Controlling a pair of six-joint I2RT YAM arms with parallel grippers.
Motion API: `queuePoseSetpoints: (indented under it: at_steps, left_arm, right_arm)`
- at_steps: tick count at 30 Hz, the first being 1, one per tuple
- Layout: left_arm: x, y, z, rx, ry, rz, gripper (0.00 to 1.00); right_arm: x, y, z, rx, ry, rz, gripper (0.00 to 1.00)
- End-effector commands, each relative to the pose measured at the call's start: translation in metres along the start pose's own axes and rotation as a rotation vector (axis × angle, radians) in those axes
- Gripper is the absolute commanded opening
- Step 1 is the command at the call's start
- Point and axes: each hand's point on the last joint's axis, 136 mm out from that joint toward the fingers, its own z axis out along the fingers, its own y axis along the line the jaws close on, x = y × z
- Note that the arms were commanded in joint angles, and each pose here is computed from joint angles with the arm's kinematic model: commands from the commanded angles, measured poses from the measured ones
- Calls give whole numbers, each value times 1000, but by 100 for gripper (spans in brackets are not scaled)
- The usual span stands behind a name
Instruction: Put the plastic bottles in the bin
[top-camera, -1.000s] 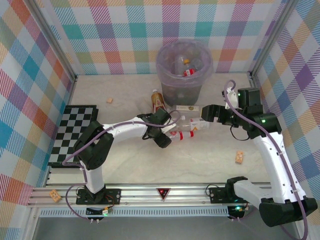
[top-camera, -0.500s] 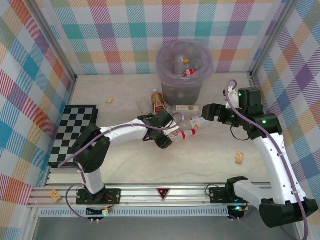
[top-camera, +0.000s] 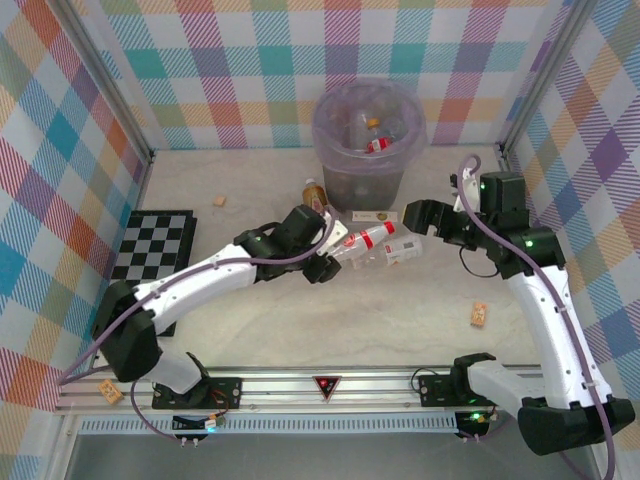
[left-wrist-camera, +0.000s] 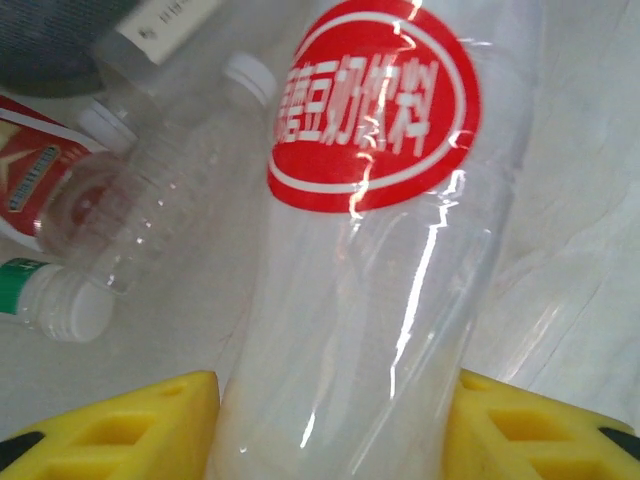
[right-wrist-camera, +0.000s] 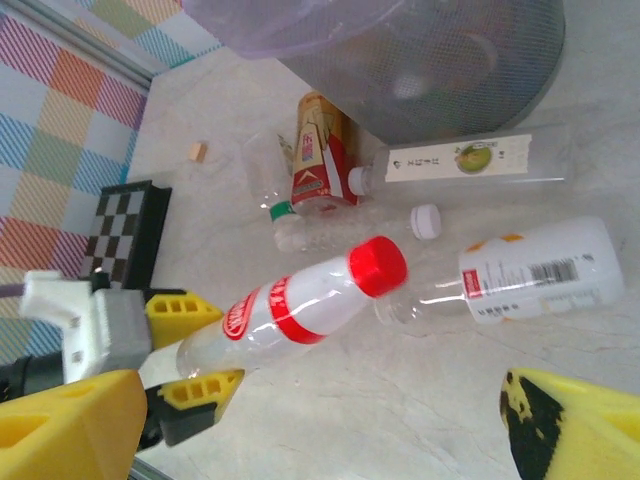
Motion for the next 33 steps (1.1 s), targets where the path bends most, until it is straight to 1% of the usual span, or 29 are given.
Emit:
queuePoseSetpoints:
  at_steps: [1,4,6,8,15,23,27,29,32,33]
  left_arm:
    - [-15,-5,-10,26,-96,-156,52]
    - [-24,-11,-17,71,-164,-261,52]
    - [-34,-19,-21,135,-224,-330,53]
    - [-39,-23,-24,176,-257,-383,52]
    - [-45,-32,-21,248,-296,-484,53]
    - [-50,-37,-11,271,-286,-516,54]
    - [-54,-39,-8,284,-287,-523,54]
    - [-54,-40,-6,286,-283,-526,54]
    - [-54,-39,-4,281,-281,-531,55]
    - [-53,-39,-4,281,-278,-532,56]
  right_arm:
    - [-16,13,12,-96,-27,45,92]
    - [-20,13,27,-128,-22,82,94]
    - [-21,14,39,-157,-12,103,95]
    - [-20,13,50,-169,2,121,95]
    - [-15,16,83,-203,54,148,97]
    - [10,36,114,-262,151,141,94]
    - [18,39,121,-281,172,150,84]
    - [19,40,122,-285,177,150,75]
    - [19,39,120,-277,167,146,59]
    - [18,38,119,-269,162,143,56]
